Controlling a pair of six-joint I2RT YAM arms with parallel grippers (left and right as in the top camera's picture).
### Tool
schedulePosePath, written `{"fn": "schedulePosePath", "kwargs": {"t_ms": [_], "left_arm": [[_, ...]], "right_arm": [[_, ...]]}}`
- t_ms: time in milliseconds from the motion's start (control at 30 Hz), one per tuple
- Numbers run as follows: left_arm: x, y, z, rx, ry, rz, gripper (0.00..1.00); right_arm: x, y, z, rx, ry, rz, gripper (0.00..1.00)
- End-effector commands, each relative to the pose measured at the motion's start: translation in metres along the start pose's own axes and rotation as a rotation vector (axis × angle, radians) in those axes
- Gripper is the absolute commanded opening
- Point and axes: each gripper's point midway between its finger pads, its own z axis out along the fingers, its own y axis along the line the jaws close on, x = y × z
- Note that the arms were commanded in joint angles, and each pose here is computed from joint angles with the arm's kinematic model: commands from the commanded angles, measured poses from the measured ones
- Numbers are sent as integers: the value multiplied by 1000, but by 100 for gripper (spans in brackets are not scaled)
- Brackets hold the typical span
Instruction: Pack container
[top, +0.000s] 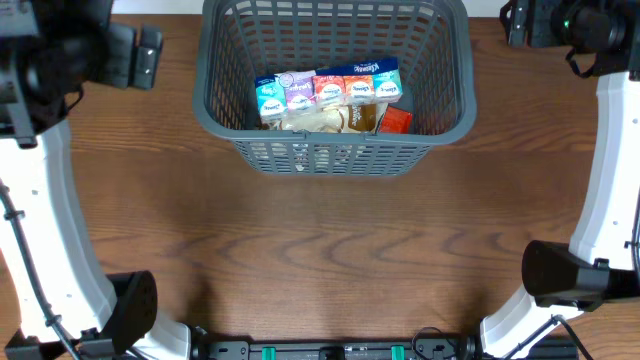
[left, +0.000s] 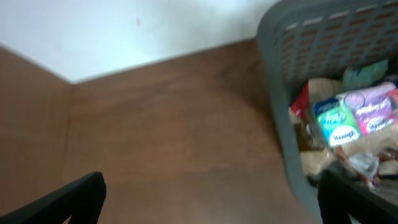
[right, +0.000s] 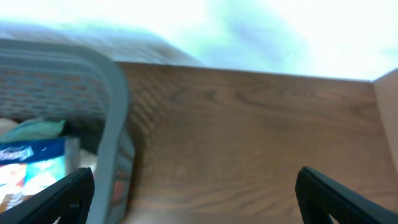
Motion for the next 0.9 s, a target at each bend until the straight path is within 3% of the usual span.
{"fn": "schedulePosePath", "kwargs": {"t_ms": [0,167,333,500,867], "left_arm": [[20,-6,9,73,57,-55,98],[63,-16,28,102,168,-55,99],[102,-33,35,132,190,-69,99],[134,-52,23,151,120,-82,99],[187,-68,-3,70,-99,-120,99]], "right_arm": [[-1,0,-29,49,-28,48,90],[15,8,-46,75,0,30,91],[42,23,-53,55,40,18,94],[89,36,-50,65,71,26,95],[209,71,-38,-21,-15,24,99]]}}
